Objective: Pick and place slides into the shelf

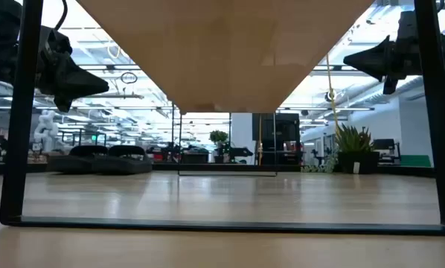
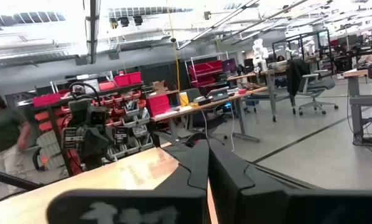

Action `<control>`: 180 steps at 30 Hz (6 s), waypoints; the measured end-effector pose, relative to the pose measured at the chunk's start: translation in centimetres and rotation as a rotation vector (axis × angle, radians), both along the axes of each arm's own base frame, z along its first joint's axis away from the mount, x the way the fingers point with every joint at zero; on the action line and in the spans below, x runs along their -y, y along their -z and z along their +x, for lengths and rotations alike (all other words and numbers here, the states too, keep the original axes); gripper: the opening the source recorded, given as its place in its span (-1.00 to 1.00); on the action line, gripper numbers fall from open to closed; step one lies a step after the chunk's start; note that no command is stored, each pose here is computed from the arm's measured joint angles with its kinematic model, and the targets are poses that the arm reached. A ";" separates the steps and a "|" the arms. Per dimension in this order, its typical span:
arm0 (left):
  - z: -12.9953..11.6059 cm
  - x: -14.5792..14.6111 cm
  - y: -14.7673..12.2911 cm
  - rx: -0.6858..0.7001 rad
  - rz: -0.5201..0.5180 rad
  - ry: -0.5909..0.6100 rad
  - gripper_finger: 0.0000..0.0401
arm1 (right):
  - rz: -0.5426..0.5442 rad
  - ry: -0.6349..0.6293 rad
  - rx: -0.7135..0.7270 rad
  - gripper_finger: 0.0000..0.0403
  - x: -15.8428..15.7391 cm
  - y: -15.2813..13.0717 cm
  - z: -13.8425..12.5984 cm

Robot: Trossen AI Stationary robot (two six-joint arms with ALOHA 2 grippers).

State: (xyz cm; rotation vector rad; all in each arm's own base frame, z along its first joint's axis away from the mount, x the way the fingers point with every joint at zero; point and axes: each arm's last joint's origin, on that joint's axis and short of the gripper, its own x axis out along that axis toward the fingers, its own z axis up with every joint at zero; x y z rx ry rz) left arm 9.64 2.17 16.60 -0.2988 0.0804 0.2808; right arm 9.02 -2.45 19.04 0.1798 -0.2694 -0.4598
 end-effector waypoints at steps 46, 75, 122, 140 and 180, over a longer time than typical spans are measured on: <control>0.0 0.0 0.0 0.006 0.001 0.000 -0.73 | 0.165 -0.026 0.364 -1.00 0.0 -2.2 -0.9; -3.9 -0.4 -10.9 0.784 0.173 -0.454 -0.73 | -0.193 -0.209 0.734 -1.00 -1.2 -10.7 -3.8; 5.1 -6.3 -6.4 -1.159 -0.043 -0.685 -0.26 | -0.416 -0.154 -0.097 -1.00 1.5 -26.9 13.1; 7.1 -8.3 -0.7 -1.446 0.089 -0.618 0.00 | -0.429 -0.145 -0.103 -1.00 1.5 -26.9 13.1; 6.5 -9.1 0.4 -1.488 0.136 -0.343 0.00 | -0.359 -0.089 -0.286 -1.00 1.9 -25.2 13.3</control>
